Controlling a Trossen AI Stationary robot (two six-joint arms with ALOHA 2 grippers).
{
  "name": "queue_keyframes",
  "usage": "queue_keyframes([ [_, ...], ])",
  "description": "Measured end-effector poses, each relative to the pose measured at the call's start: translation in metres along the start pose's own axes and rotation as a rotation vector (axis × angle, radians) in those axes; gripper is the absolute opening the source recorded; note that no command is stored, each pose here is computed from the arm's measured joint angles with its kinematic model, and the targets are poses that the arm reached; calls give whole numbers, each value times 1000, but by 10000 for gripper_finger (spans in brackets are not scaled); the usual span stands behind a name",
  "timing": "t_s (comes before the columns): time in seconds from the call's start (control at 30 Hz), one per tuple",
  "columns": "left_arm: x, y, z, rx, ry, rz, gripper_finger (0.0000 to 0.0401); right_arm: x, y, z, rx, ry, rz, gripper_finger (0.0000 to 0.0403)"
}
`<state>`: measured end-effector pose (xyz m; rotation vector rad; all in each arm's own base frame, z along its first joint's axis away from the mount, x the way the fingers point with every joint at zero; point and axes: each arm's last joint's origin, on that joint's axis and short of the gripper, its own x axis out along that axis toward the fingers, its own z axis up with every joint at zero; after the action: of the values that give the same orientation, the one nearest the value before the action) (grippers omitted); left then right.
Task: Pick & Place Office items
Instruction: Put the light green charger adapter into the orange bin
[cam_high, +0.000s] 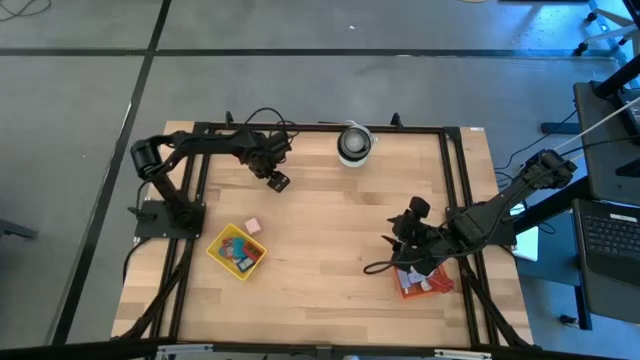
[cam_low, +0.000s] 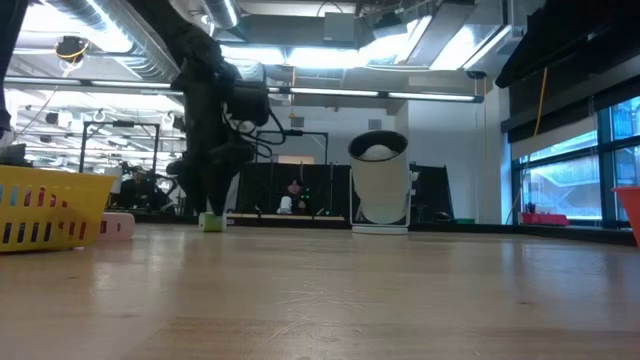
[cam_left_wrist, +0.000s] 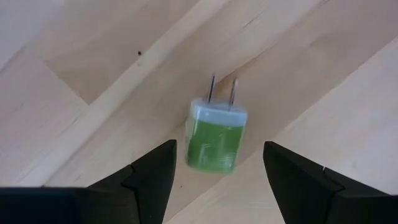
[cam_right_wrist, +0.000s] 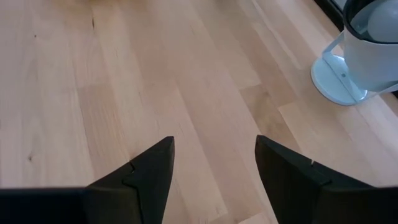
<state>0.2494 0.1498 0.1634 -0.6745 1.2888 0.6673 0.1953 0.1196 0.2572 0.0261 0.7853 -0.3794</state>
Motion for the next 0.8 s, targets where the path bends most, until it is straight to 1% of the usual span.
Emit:
queue_keyframes([
  [0.2, 11, 0, 1, 13, 33, 16, 238, 0, 0, 0, 2, -2, 2, 224],
  [0.5, 13, 0, 3, 66, 16, 33, 233, 0, 1, 1, 14, -7, 12, 224],
  [0.67, 13, 0, 3, 77, 17, 30, 216, 0, 1, 1, 16, -8, 14, 224],
  [0.8, 13, 0, 3, 92, 18, 28, 191, 0, 2, 2, 19, -11, 17, 224],
])
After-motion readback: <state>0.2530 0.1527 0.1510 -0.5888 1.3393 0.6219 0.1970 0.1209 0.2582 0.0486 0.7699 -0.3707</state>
